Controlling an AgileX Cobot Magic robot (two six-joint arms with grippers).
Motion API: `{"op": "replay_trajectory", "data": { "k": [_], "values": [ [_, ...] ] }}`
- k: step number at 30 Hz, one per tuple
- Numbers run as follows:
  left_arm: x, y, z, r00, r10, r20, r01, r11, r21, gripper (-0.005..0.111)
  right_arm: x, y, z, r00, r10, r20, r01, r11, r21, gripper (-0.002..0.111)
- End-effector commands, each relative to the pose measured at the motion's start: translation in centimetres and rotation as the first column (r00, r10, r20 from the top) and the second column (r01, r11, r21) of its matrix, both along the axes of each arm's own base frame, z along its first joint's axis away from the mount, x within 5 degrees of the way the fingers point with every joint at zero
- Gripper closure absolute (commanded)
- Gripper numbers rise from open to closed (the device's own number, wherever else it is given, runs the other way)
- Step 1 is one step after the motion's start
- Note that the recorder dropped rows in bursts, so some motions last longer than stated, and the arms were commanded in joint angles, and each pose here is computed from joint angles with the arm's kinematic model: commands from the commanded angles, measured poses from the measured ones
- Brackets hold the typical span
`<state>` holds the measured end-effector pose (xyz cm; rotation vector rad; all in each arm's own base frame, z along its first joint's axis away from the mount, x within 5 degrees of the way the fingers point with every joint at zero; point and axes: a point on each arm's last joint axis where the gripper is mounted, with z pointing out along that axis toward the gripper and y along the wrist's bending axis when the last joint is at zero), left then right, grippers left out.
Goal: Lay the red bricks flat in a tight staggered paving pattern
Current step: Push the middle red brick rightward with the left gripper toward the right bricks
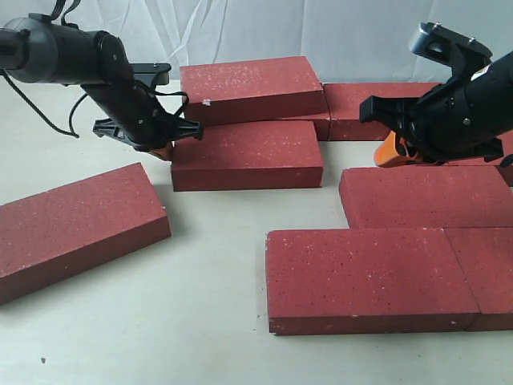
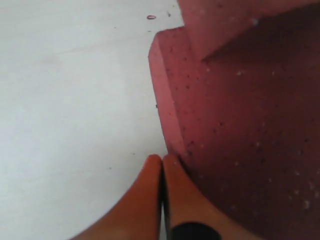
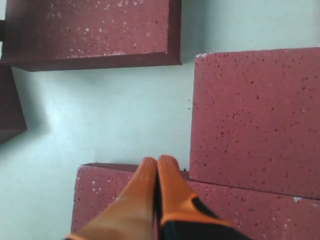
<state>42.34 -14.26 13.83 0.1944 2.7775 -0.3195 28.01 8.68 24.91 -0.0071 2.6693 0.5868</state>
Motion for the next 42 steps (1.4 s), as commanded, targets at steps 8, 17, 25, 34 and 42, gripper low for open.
{"op": "replay_trajectory", "data": {
  "k": [8,17,25,34,42],
  "values": [
    [-0.1,-2.5,0.4,0.998,-0.015,0.058,0.019,0.998,-0.066,0.107,0.0,-0.1,0.0,1.0,0.0,0.012,0.0,1.0,-0.005,0.109],
    [-0.3,-3.6,0.6,0.996,-0.024,0.087,0.031,0.996,-0.081,0.107,0.0,-0.1,0.0,1.0,0.0,0.012,0.0,1.0,-0.005,0.109],
    [-0.4,-4.5,-0.3,0.996,-0.04,0.079,0.049,0.993,-0.109,0.107,0.0,-0.1,0.0,1.0,0.0,0.012,0.0,1.0,-0.005,0.109],
    [-0.5,-5.7,-0.7,0.996,-0.036,0.076,0.047,0.988,-0.148,0.107,0.0,-0.1,0.0,1.0,0.0,0.012,0.0,1.0,-0.005,0.109],
    [-0.3,-5.9,-1.1,0.997,-0.01,0.073,0.022,0.985,-0.172,0.107,0.0,-0.1,0.0,1.0,-0.002,0.013,0.002,1.0,-0.003,0.109]
  ]
}}
